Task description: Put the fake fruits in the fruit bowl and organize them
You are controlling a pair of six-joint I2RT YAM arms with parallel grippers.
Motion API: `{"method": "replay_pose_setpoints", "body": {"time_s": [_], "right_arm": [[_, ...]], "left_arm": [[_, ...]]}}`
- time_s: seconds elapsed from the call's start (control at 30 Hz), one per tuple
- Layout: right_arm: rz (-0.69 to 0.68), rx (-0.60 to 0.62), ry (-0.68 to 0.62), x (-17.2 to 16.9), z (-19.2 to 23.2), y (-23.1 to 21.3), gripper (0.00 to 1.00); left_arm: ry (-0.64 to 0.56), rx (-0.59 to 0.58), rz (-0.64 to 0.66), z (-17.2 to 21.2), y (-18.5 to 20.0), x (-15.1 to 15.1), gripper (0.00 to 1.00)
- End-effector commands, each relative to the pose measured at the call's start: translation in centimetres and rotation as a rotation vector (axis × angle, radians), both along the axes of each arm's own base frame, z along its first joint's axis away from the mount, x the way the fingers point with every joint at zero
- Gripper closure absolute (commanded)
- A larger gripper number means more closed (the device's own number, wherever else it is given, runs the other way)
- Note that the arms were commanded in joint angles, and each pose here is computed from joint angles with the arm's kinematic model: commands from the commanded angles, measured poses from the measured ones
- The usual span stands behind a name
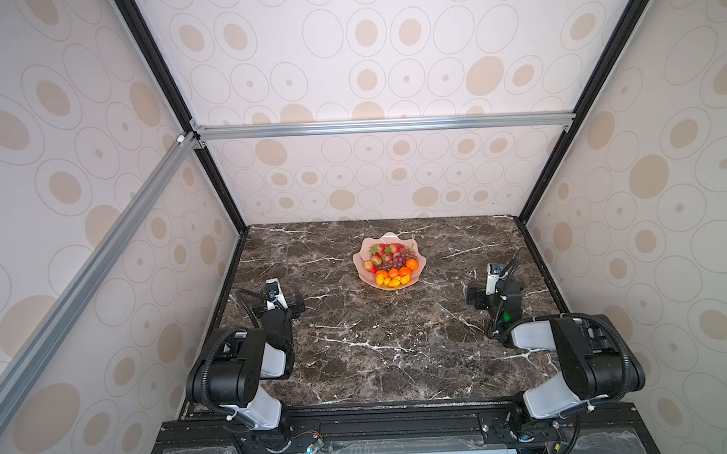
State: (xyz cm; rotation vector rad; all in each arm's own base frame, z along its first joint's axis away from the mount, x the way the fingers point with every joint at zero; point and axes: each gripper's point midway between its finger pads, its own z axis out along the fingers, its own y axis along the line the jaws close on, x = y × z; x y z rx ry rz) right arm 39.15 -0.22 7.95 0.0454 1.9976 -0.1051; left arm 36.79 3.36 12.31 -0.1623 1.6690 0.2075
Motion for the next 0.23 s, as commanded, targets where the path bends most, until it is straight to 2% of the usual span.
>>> {"method": "replay_pose_setpoints", "body": {"time_s": [0.0,0.2], "right_arm": [[0.001,-0.006,-0.019,0.47,0.64,-0.07,0.0],[0.003,-0.006,-0.019,0.46,0.65,-0.02,0.0]], "left_arm": [[-0.007,0.032,-0.057,0.68,-0.97,0.92,0.02],[-0.009,0.031,-0.06,0.69,-1.01,0.81,0.02]]}}
